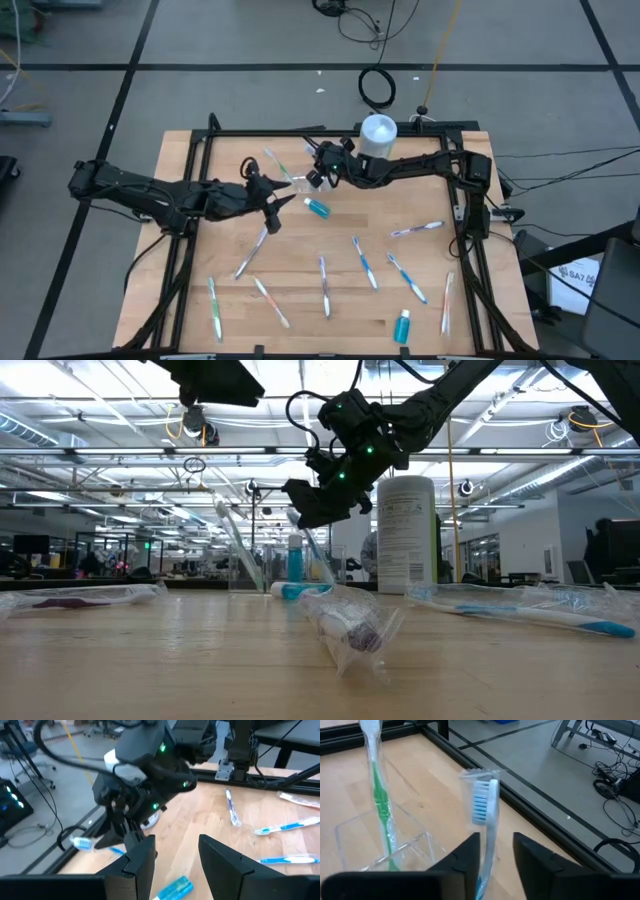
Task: Pick & Place toothbrushing station
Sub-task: Put the left purple toothbrush in the left compartment of the transparent organizer
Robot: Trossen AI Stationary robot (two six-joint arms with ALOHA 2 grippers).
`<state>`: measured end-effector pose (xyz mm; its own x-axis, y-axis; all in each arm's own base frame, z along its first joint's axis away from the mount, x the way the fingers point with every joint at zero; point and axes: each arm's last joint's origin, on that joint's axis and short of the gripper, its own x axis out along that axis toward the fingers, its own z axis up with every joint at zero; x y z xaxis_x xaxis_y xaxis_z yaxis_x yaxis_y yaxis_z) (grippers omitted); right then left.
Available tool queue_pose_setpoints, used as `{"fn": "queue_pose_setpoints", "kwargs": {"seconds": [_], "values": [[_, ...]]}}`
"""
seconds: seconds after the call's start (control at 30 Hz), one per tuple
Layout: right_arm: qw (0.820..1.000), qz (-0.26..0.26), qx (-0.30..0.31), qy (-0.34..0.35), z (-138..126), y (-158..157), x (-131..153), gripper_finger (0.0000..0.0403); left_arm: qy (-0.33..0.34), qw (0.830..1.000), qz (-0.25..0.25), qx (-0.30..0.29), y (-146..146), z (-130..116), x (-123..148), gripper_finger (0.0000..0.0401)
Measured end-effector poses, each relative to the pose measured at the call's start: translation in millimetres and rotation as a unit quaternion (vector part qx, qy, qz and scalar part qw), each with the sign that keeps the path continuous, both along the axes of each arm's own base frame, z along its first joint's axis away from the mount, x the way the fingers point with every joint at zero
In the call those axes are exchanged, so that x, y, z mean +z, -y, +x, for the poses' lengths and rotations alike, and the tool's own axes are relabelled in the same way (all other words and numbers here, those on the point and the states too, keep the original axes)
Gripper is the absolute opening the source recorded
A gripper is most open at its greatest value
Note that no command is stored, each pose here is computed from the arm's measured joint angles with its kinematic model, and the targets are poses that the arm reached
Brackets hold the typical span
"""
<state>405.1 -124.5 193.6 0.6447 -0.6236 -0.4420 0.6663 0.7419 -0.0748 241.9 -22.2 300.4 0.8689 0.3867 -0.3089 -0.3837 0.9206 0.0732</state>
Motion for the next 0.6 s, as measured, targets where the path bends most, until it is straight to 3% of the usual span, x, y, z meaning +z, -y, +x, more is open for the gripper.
{"fn": "queue_pose_setpoints", "kwargs": {"seconds": [0.27,0.4,0.6], "values": [[0.999,-0.02,0.029,-0.031,0,-12,3,0.0183,-0.051,0.998,-0.048,-0.004,13,-8,-13,0.0159],[0.998,-0.018,0.036,-0.045,-8,-20,18,0.0194,-0.081,0.991,-0.103,-0.025,27,-15,-21,0.0159],[0.995,0.024,0.032,-0.09,-37,-36,49,0.0195,-0.149,0.967,-0.193,-0.066,49,-25,-35,0.0159]]}}
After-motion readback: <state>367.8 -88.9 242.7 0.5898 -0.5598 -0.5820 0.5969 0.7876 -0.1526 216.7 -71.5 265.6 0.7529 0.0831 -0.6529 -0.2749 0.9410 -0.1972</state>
